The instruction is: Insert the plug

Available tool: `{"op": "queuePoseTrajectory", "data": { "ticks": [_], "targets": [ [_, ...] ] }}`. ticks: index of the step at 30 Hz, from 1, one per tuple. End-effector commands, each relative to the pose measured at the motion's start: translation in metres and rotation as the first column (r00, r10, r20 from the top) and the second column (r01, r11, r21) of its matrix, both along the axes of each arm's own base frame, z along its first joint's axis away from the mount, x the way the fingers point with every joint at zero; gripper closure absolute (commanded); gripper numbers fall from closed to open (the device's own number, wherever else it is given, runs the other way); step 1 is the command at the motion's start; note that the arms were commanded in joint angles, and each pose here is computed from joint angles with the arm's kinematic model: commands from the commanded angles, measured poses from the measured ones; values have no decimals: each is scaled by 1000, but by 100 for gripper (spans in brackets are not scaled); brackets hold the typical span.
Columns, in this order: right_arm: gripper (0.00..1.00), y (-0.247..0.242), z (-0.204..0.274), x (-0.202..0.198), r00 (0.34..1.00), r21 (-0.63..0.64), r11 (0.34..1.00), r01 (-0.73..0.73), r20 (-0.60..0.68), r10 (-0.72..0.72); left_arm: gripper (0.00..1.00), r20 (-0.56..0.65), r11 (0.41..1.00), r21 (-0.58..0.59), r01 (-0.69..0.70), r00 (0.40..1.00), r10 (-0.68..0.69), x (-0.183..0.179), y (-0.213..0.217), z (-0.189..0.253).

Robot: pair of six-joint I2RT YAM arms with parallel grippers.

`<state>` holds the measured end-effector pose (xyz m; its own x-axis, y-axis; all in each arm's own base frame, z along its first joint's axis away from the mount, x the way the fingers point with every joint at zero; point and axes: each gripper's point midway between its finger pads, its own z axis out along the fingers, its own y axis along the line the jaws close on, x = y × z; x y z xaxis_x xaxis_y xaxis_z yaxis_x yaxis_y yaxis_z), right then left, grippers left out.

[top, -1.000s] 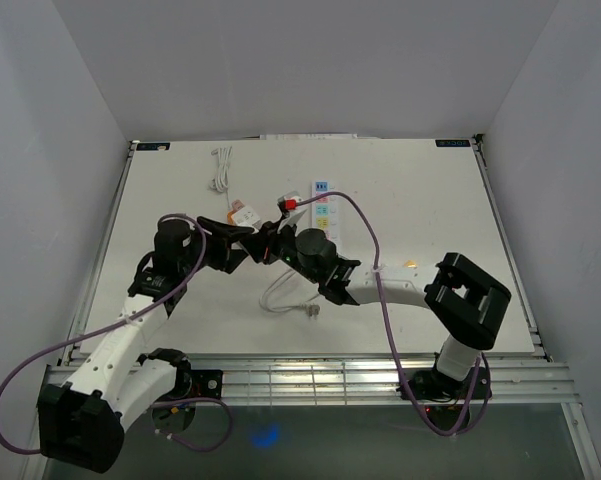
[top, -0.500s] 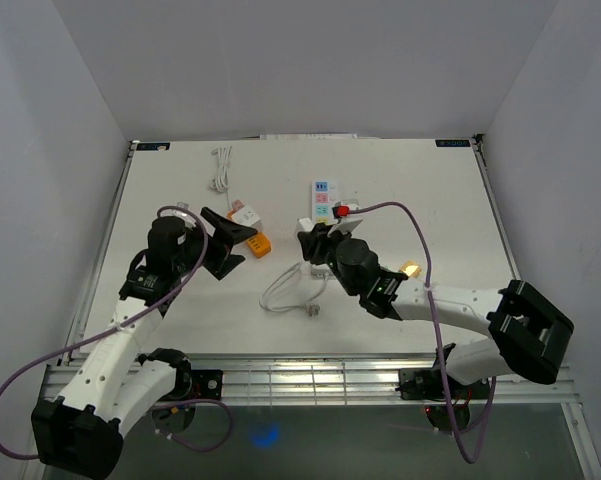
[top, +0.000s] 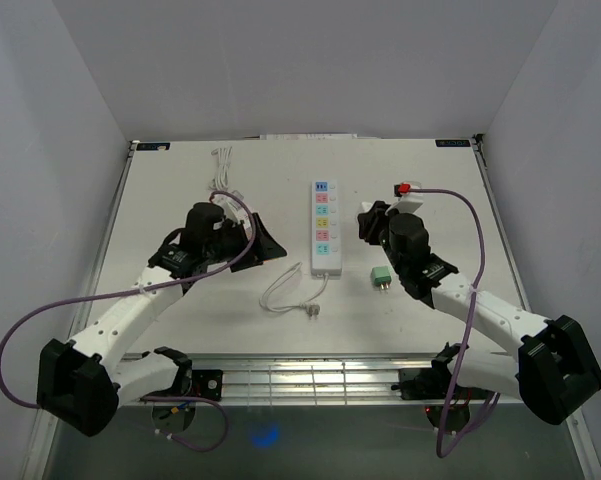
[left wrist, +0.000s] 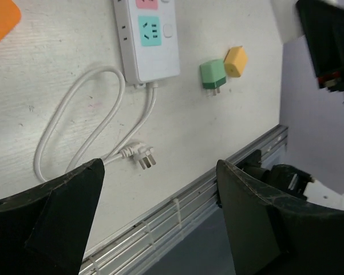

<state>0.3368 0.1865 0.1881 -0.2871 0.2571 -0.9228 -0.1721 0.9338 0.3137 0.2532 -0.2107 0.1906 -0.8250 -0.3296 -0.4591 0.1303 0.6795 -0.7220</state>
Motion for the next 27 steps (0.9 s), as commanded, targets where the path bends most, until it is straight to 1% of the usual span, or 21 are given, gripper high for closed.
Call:
{"op": "queuePoseTrajectory", "data": {
  "ticks": [1, 3, 4, 5, 8, 9, 11, 13, 14, 15, 17, 18, 20, 22, 23, 25, 27],
  "targets": [
    [92, -4, 34, 9, 998, 28, 999, -17, 67, 15, 11, 83, 989, 148, 26, 996, -38, 5, -15, -7],
    [92, -10, 31, 14, 998, 21, 1000, -9, 56, 8, 14, 71, 978, 203, 56, 995, -72, 2, -29, -21],
    [92, -12, 29, 15, 999, 19, 1000, -8, 52, 7, 15, 94, 971, 238, 25, 994, -48, 8, -30, -22],
    [92, -14, 26, 17, 999, 19, 1000, -11, 40, 10, 18, 94, 962, 269, 48, 993, -76, 3, -39, -28],
    [92, -13, 16, 15, 999, 20, 999, -44, 22, 43, 22, 159, 934, 357, 28, 983, -90, 8, -48, -33],
    [92, -12, 17, 16, 998, 32, 998, -53, 35, 51, 23, 158, 921, 389, 31, 982, -99, 9, -49, -42],
    [92, -8, 8, 11, 996, 38, 995, -90, 28, 89, 23, 182, 906, 423, 31, 976, -118, 12, -56, -45],
    [92, -7, 7, 11, 995, 40, 994, -97, 28, 96, 25, 187, 892, 449, 58, 970, -158, 12, -66, -53],
    [92, -7, 6, 12, 995, 37, 995, -98, 27, 97, 28, 211, 896, 438, 77, 960, -185, 12, -77, -48],
    [92, -8, 6, 12, 995, 35, 995, -97, 26, 96, 35, 220, 891, 444, 97, 952, -213, 10, -84, -48],
    [92, -11, 7, 12, 996, 32, 996, -89, 32, 87, 36, 224, 869, 481, 121, 941, -255, 8, -95, -55],
    [92, -13, 7, 12, 996, 31, 996, -86, 34, 85, 36, 237, 866, 487, 117, 936, -260, 12, -100, -51],
    [92, -16, 9, 11, 996, 28, 997, -78, 41, 77, 36, 212, 838, 527, 143, 932, -292, 11, -107, -64],
    [92, -18, 10, 11, 997, 27, 997, -71, 46, 69, 35, 207, 833, 529, 163, 927, -314, 13, -116, -66],
    [92, -19, 11, 11, 996, 26, 997, -70, 50, 68, 35, 186, 819, 545, 182, 925, -330, 12, -120, -76],
    [92, -21, 10, 11, 997, 23, 998, -64, 49, 63, 35, 172, 815, 540, 210, 920, -352, 12, -129, -80],
    [92, -22, 9, 12, 997, 20, 998, -63, 48, 62, 36, 138, 801, 550, 235, 921, -364, 11, -132, -93]
  ]
}}
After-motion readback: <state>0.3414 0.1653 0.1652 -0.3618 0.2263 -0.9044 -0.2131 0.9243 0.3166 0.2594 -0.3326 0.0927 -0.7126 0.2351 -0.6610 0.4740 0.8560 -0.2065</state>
